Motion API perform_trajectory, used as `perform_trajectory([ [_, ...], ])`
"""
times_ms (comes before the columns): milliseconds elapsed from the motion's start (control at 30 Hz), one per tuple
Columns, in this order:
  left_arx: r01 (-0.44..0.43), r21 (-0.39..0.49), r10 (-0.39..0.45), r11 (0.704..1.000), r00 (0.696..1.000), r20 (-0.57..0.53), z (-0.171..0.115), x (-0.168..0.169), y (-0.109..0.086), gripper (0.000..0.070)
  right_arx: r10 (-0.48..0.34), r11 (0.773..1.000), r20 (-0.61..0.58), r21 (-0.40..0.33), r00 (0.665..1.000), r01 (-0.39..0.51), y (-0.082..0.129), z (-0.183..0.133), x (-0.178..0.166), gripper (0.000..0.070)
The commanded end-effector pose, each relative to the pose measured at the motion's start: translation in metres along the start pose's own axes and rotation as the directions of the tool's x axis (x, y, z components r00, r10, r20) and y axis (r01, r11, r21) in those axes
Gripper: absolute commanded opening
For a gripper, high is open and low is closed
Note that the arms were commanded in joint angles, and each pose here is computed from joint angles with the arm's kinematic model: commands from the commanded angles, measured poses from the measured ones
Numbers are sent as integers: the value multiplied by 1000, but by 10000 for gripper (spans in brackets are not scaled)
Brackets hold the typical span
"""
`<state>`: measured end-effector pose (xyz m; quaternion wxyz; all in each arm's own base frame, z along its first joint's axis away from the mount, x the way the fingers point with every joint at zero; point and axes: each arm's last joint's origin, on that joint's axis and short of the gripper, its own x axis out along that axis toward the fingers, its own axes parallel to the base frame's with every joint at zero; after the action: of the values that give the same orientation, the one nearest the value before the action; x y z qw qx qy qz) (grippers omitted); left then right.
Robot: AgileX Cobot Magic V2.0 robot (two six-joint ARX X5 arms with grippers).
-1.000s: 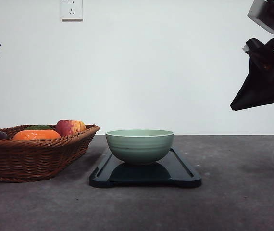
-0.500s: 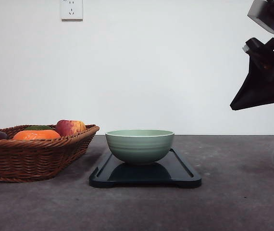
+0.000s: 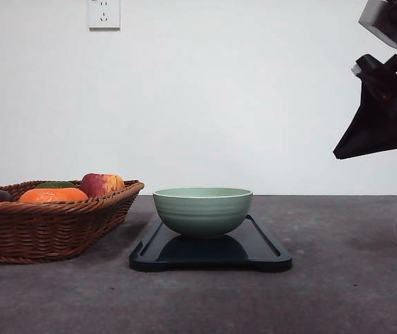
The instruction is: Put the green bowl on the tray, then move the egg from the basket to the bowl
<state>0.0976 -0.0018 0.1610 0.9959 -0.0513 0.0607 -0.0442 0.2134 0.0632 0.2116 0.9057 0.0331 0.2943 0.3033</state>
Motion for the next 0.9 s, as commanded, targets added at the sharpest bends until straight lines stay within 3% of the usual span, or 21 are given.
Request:
perform_trajectory([
  [0, -10, -28, 10, 1000, 1000, -18, -7, 1, 1, 0, 3, 1000, 4, -1, 1000, -3, 0, 1, 2, 3],
  [867, -8, -24, 7, 1000, 1000, -15, -7, -1, 1, 0, 3, 1000, 5, -1, 1000, -3, 0, 1, 2, 3],
])
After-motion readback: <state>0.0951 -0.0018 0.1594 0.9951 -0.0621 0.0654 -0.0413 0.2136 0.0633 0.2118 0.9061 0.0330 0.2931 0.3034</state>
